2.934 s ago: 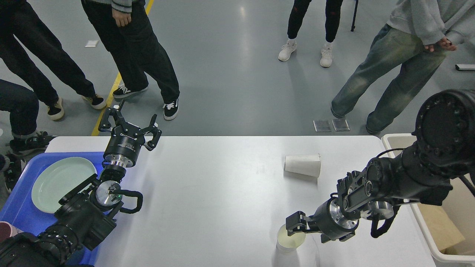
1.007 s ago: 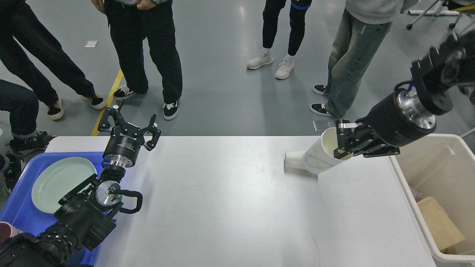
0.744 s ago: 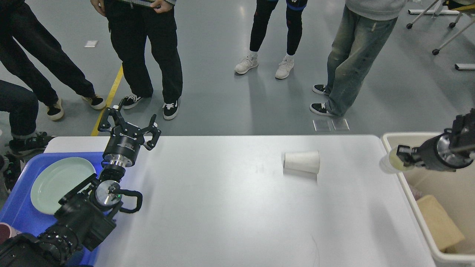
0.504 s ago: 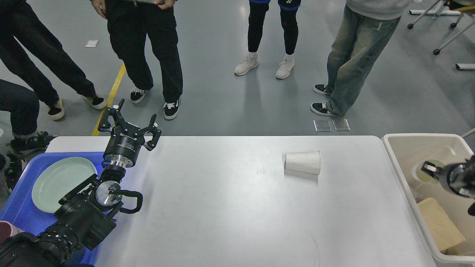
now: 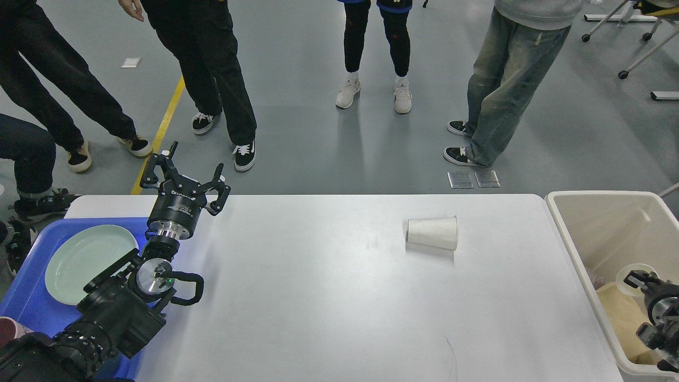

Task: Tidy desktop
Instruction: 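Withdraw the right gripper from the bin and raise it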

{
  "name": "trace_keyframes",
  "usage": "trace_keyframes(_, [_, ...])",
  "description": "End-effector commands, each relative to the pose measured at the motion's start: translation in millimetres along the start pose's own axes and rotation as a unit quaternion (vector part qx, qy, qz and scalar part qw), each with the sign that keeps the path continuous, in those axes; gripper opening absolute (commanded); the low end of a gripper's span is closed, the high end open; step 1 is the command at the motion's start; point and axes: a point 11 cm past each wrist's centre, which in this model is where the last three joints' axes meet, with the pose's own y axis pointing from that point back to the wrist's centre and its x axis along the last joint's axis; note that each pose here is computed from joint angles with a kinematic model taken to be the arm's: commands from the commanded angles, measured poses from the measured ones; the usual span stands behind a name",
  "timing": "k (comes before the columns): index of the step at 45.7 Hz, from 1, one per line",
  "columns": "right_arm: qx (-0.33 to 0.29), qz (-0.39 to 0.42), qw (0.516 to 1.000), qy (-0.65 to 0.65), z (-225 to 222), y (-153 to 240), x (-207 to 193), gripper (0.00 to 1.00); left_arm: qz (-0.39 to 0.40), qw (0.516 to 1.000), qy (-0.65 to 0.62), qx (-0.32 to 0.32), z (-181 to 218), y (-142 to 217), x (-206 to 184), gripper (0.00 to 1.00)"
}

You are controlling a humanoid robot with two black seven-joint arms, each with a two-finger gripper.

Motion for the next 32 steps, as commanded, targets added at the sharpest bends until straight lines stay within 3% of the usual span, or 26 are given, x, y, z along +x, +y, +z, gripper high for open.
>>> trace_keyframes(1, [-0.001, 0.0, 1.0, -0.015, -1, -1, 4, 1.0, 0.0, 1.0, 0.0, 0.0, 0, 0, 0, 0.97])
trace_keyframes(6, [0.006, -0.017, 0.999, -0.027, -9, -2, 7, 1.0, 0.0, 1.0, 0.001, 0.0, -1, 0, 0, 0.97])
trace_keyframes(12, [0.048, -0.051, 0.995, -0.077, -54, -6, 41, 1.0, 0.0, 1.0, 0.0, 0.0, 0, 0, 0, 0.97])
trace_keyframes(18, [0.154, -0.123, 0.966, -0.166, -113, 7, 138, 1.0, 0.0, 1.0, 0.001, 0.0, -1, 0, 0, 0.97])
trace_keyframes(24, [0.297, -0.197, 0.914, -0.193, -166, 55, 233, 1.0, 0.0, 1.0, 0.0, -0.001, 0, 0, 0, 0.97])
trace_keyframes(29, [0.357, -0.239, 0.889, -0.157, -202, 104, 289, 1.0, 0.0, 1.0, 0.0, 0.0, 0, 0, 0, 0.97])
trace_keyframes(32, [0.372, -0.261, 0.881, -0.134, -222, 131, 303, 1.0, 0.0, 1.0, 0.0, 0.0, 0, 0, 0, 0.97])
